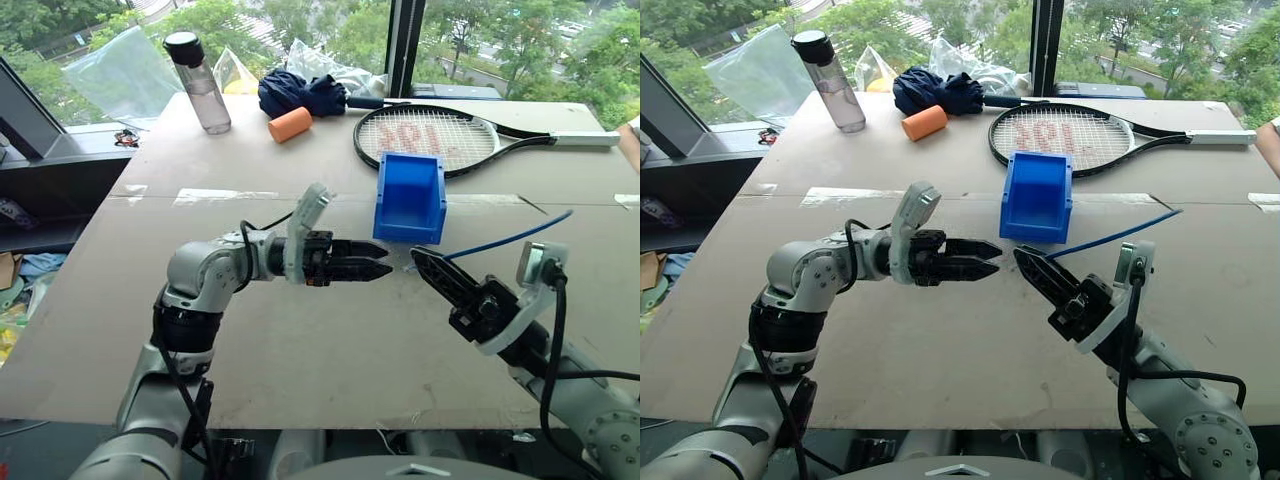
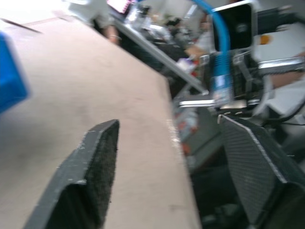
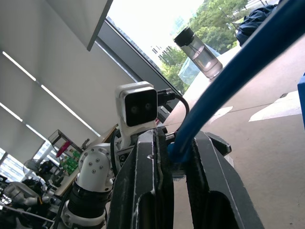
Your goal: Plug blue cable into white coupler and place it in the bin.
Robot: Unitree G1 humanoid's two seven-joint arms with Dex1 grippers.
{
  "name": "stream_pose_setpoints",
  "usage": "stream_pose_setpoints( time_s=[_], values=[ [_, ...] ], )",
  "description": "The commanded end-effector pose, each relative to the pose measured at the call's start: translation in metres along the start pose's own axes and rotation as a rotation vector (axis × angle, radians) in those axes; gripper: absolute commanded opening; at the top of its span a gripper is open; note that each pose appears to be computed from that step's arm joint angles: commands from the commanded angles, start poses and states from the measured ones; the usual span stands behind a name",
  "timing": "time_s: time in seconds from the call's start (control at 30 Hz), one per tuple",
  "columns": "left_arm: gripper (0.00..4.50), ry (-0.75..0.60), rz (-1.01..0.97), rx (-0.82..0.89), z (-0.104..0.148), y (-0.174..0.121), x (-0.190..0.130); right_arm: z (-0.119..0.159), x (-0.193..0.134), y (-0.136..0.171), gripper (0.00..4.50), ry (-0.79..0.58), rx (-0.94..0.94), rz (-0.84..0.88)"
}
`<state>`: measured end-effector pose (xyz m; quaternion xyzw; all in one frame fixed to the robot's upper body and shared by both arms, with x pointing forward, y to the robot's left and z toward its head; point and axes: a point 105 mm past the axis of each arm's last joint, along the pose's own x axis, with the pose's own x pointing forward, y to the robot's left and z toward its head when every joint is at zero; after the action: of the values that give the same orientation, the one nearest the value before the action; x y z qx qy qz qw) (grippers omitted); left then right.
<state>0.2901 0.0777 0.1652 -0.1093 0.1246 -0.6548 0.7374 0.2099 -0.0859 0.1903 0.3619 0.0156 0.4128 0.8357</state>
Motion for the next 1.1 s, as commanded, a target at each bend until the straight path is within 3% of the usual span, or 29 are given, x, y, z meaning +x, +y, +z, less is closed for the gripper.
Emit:
stream_pose_setpoints(
  time_s=[0.03,0.17,0.87,0.9,0.93,1.1],
  values=[
    [4.44,-0.059,0.253,0.243,0.025,0.023,-0.029,0.010,-0.003,0.009,0.00,-0.042,-0.024,0.032],
    [4.44,0.012,0.460,0.372,0.018,0.052,-0.058,0.009,-0.003,0.004,0.00,-0.042,-0.018,0.026],
    [4.44,0.175,0.510,0.376,-0.044,0.089,-0.073,0.003,-0.008,-0.013,0.00,-0.041,-0.075,-0.066],
    [3.93,0.177,0.511,0.377,-0.045,0.091,-0.073,0.003,-0.008,-0.013,0.00,-0.042,-0.078,-0.068],
    [3.84,0.181,0.507,0.377,-0.046,0.092,-0.072,0.004,-0.009,-0.013,0.00,-0.043,-0.082,-0.071],
    [1.38,0.191,0.452,0.388,-0.048,0.092,-0.063,0.006,-0.011,-0.016,0.00,-0.044,-0.118,-0.086]
  ],
)
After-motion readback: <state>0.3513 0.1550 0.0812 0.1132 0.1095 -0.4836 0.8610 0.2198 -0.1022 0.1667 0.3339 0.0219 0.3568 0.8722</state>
